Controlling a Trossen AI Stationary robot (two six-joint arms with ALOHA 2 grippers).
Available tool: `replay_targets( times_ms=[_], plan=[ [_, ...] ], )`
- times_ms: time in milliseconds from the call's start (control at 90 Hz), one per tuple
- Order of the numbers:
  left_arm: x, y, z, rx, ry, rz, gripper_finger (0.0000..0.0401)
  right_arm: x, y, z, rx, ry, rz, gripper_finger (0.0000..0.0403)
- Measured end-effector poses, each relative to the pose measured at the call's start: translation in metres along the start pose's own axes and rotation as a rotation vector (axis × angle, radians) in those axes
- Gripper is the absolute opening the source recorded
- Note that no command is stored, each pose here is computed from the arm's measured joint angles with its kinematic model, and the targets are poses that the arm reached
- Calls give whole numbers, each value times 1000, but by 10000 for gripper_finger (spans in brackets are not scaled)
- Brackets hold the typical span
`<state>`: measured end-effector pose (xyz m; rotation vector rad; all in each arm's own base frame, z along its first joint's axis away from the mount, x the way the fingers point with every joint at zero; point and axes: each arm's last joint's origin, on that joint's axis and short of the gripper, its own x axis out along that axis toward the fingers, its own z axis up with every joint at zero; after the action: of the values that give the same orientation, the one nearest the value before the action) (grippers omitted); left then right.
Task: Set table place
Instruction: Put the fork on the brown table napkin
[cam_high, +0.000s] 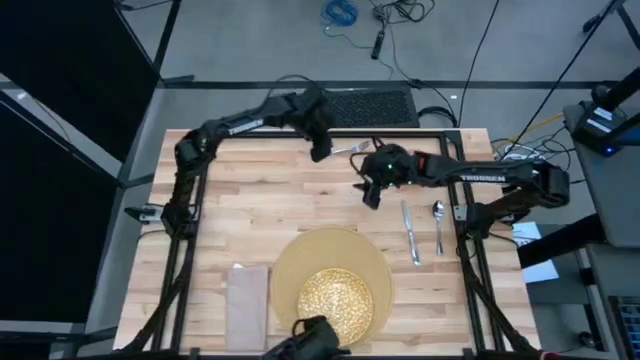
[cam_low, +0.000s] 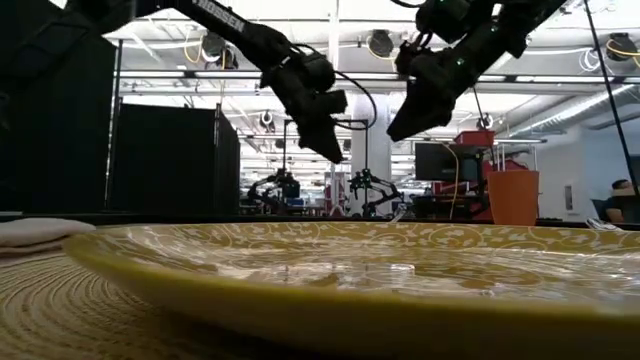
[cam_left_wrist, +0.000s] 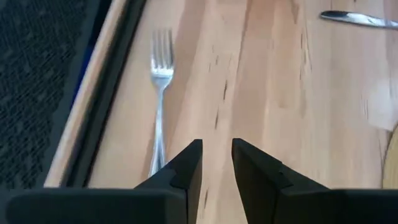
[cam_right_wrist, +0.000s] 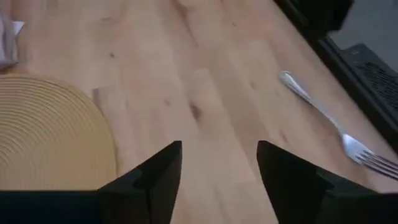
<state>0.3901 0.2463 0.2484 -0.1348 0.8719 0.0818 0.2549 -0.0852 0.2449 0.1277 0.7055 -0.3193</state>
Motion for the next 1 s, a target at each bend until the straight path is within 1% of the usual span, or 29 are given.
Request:
replay_targets(
  times_ms=[167, 256, 322, 522, 589, 644, 789, 1000],
  plan=[
    [23, -6, -1, 41, 22, 45, 74, -11, -9, -4, 2, 39, -25, 207],
    [39, -1, -8, 23, 74, 38, 74, -12, -13, -3, 6, 34, -36, 208],
    [45, 6, -10, 2, 104, 33, 74, -12, -15, -4, 10, 39, -41, 208],
    [49, 21, -11, -48, 182, 14, 74, -11, -15, -3, 3, 31, -38, 208],
    [50, 25, -11, -62, 184, 9, 74, -11, -15, -3, 2, 32, -37, 208],
    [49, 28, -14, -83, 214, -12, 74, -11, -15, -3, 0, 31, -37, 208],
    [51, 38, -22, -124, 277, -27, 74, -11, -15, -3, -6, 29, -37, 208],
    [43, 51, -32, -165, 311, -25, 74, -11, -15, -3, -8, 29, -36, 208]
  ],
)
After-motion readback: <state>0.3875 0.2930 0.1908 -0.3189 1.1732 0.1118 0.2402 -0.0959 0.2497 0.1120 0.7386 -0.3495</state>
